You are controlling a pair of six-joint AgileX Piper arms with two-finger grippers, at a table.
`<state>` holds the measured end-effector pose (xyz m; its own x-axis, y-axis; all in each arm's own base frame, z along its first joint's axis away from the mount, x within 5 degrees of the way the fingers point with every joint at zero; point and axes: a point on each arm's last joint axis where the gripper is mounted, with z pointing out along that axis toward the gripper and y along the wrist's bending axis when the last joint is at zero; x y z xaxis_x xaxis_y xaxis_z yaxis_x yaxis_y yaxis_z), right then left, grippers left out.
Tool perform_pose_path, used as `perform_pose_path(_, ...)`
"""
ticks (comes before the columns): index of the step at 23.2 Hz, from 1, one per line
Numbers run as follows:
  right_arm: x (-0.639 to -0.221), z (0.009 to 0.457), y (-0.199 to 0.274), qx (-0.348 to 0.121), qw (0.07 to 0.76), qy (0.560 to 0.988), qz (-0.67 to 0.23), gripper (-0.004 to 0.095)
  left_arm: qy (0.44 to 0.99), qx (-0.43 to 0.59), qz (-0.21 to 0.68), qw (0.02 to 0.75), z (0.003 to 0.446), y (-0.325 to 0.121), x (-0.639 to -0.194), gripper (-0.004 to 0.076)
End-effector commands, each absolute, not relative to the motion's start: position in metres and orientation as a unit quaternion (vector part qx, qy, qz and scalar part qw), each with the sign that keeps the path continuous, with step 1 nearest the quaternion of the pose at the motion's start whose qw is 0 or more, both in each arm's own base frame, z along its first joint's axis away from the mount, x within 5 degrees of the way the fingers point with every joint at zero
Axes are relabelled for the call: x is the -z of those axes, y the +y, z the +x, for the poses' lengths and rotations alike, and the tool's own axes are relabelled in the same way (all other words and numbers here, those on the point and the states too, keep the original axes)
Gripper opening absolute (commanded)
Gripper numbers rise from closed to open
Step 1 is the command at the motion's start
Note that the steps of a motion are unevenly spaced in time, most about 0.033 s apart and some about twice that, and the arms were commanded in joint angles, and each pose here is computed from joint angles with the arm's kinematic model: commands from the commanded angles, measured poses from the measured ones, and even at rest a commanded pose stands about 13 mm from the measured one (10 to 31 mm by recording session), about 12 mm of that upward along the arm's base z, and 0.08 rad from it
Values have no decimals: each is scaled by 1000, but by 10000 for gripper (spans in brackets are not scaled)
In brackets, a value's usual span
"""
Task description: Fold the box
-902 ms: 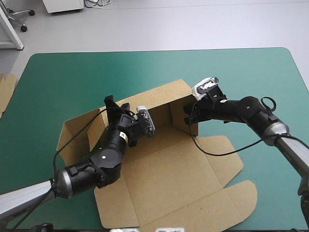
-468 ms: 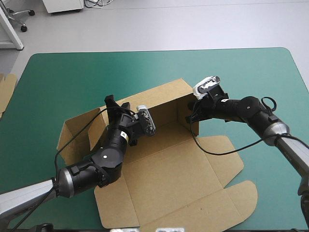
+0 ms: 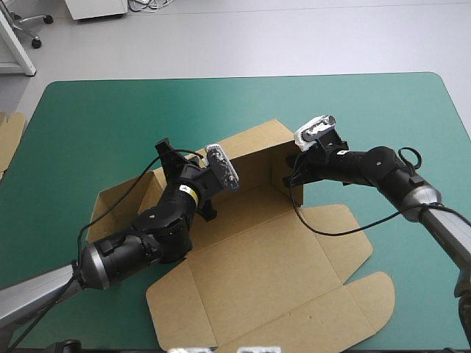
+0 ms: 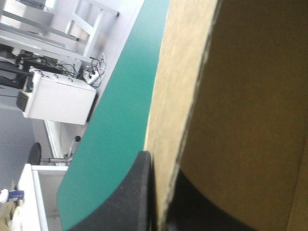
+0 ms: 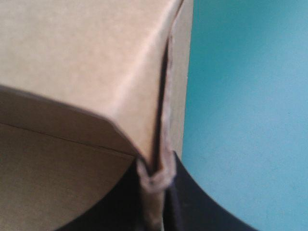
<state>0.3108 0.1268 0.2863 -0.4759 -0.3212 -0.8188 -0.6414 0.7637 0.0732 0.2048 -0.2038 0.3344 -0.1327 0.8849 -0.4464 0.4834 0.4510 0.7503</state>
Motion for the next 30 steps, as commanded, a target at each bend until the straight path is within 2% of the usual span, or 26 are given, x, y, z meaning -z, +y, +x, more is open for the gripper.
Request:
perform_pose_path(1,-306,308,127,-203,451,825,-274,-14,731,-129,459,488,196,-213,-366,-14)
perform_pose_path(6,-306,308,126,-196,452,826,-273,-14,755,-84,439,480,192,-215,-383,-14)
perform_pose_path(12,-307,309,126,-198,456,827,-265,-14,738,-116,480,459,193,-216,-367,1)
perform_pose_path(14,-307,309,125,-197,457,826,-264,-14,731,-133,502,443,193,-214,-354,104)
perform_pose_path(15,-307,309,125,-197,457,826,-263,-14,729,-139,508,436,193,-214,-351,231)
perform_pose_path(16,-307,309,125,-198,457,827,-262,-14,730,-139,508,436,192,-214,-351,304)
perform_pose_path(17,-307,309,125,-197,458,827,-261,-14,726,-133,511,440,189,-215,-353,450)
perform_pose_path(19,-307,310,125,-195,460,826,-260,-14,729,-124,510,440,184,-218,-353,548)
perform_pose_path(23,-307,310,125,-192,461,826,-260,-14,716,-101,523,451,170,-229,-361,536)
perform_pose_path(25,-307,310,125,-194,459,828,-258,-14,724,-83,495,473,170,-231,-382,510)
perform_pose_path(30,-307,310,125,-196,456,829,-257,-14,748,-99,405,515,199,-203,-429,362)
